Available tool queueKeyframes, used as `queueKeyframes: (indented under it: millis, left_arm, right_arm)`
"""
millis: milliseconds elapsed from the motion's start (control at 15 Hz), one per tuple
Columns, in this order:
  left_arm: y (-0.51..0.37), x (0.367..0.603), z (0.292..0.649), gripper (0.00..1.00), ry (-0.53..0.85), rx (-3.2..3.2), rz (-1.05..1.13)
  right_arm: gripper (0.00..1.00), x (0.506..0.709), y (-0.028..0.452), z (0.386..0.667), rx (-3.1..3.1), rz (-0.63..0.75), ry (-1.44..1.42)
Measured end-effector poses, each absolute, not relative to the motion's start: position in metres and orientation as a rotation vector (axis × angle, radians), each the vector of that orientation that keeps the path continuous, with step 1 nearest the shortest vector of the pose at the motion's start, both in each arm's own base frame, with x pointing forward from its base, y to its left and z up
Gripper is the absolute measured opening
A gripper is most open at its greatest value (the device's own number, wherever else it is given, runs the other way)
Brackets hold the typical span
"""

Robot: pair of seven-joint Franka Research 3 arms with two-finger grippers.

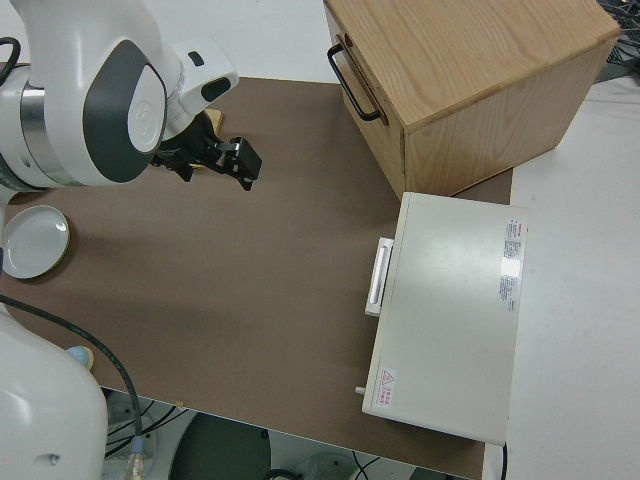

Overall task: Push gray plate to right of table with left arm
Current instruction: 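Move the left gripper away from the corn basket toward the gray plate, then lower the left gripper against the gray plate's edge nearest the robot's left side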

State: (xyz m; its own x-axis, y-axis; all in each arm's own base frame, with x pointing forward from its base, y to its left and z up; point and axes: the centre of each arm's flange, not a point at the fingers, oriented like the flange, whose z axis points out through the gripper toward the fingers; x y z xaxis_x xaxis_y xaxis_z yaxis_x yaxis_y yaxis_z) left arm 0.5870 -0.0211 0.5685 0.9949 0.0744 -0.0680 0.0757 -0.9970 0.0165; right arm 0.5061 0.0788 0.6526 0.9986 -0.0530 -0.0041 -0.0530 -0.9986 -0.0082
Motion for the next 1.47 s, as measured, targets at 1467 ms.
queueKeyframes:
  millis: [1467]
  left_arm:
    - [0.020,0.489,0.324,0.95,0.055,3.115,-0.255]
  right_arm:
    - [1.00,0.506,0.079,0.653,-3.132,0.006,0.083]
